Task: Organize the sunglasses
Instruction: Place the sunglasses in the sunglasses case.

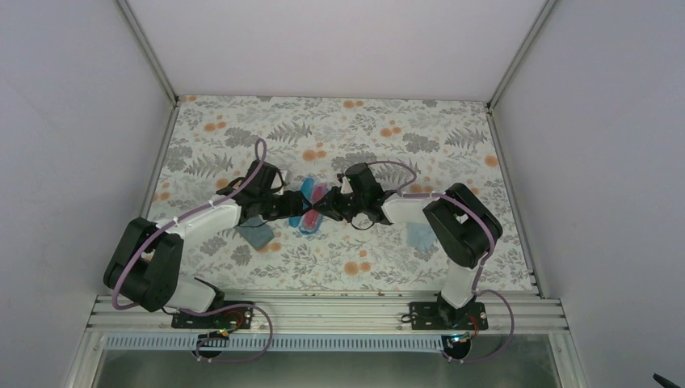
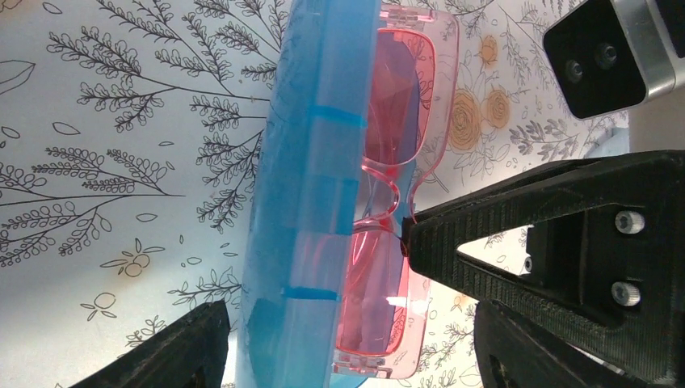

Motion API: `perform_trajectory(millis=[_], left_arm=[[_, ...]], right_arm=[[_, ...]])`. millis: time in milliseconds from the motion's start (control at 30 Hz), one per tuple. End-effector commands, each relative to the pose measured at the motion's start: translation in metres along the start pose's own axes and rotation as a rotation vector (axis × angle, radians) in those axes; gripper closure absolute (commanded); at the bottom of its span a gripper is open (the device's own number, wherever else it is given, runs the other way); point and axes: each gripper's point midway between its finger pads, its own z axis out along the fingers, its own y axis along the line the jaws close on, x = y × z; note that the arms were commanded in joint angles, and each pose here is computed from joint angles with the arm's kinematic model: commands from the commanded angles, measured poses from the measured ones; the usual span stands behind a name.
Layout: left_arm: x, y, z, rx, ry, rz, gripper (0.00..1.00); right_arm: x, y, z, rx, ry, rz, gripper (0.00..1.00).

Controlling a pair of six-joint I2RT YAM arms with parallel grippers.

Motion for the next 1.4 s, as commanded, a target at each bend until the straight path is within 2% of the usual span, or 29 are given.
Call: perform_trajectory(millis=[0,300,400,467,700,1033,1367], left_arm=[[-0.005,-0.004,-0.005,0.012,-0.019,0.009,0.25],[-0.01,-0.008,-0.008,0.012,-0.03,0.02,0.25],[-0.011,-0.007,-0.008,0.007,-0.031,0.023,0.25],[-0.011,-0.007,-0.008,0.005,-0.033,0.024,0.25],[-0.008,-0.004,-0.005,0.004,-0.025,0.024,0.25],[-0.002,-0.005,0.004,0.037,0.003,0.02,0.27],[0.004,-0.002,0.009,0.048,0.024,0.017,0.3]], right_arm=[[0.002,0.008,0.004,-0.011,0.016,-0.04,0.8],[-0.001,0.007,-0.014,0.045,-0.047,-0.06,0.54],[-0.001,0.001,-0.021,0.072,-0.071,-0.054,0.51],[-0.001,-0.002,-0.024,0.084,-0.082,-0.056,0.54],[0.002,-0.013,-0.023,0.127,-0.067,-0.069,0.75],[0.006,-0.023,-0.009,0.159,-0.008,-0.091,0.94],[0.004,-0.024,-0.001,0.167,0.008,-0.098,0.96]])
